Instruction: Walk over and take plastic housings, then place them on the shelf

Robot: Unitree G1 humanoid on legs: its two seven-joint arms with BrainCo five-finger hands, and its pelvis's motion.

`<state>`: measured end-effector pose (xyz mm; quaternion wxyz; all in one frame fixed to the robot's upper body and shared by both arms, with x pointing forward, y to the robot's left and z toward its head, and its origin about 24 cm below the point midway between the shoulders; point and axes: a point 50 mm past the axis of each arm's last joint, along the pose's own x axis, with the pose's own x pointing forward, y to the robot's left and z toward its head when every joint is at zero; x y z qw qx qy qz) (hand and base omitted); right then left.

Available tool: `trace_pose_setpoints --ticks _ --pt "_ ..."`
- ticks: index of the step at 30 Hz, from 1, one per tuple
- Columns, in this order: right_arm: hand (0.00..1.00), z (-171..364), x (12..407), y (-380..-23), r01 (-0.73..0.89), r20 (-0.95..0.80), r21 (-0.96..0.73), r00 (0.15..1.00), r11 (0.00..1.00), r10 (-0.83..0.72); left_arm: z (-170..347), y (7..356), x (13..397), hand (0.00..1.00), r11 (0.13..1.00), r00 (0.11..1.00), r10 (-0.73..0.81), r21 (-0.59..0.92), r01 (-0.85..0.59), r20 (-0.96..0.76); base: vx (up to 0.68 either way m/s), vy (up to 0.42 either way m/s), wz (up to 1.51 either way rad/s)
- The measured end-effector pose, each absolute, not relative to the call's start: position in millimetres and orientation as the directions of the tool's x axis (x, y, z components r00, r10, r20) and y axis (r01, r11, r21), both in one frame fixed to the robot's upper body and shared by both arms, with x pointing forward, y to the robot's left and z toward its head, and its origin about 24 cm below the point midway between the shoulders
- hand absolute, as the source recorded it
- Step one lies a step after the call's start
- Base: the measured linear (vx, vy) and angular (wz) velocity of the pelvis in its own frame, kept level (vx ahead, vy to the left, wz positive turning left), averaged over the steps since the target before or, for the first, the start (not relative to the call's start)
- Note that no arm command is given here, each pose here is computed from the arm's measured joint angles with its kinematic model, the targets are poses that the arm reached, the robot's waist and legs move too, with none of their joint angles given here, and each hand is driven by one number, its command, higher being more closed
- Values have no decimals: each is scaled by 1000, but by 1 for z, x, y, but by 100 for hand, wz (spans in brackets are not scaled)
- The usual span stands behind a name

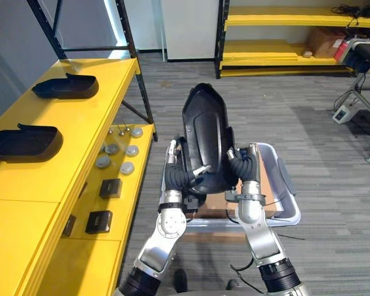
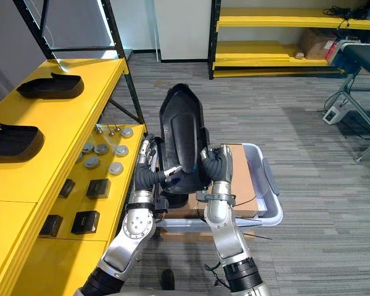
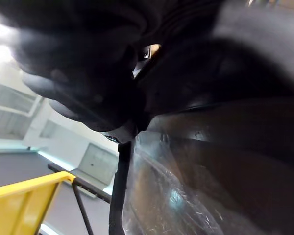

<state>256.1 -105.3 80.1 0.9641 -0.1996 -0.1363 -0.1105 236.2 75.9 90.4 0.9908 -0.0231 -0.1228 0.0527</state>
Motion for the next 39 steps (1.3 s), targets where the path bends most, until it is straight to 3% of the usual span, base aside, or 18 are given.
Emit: trace_pose_setpoints --ticks 10,21,28,34,35,39 --pt "100 74 254 -124 328 281 -359 931 874 -233 82 104 229 0 971 949 238 -81 -226 204 3 -1 4" --pt "100 75 254 -122 323 285 -355 931 877 -228 70 98 230 0 984 973 176 -44 -171 152 0 0 0" --pt "100 86 251 -100 245 312 -309 939 919 -145 47 77 229 0 999 999 40 -3 -39 34 0 0 0" --pt "100 86 249 -94 220 312 -308 943 926 -120 38 75 232 0 999 999 34 -5 -34 -10 0 0 -2" --pt "100 86 249 -93 215 311 -305 943 928 -116 38 75 233 100 999 999 33 -12 -34 -16 0 0 -5" --pt "100 85 247 -87 182 312 -320 947 930 -78 37 79 238 100 998 998 48 -39 -49 -29 -2 1 -7"
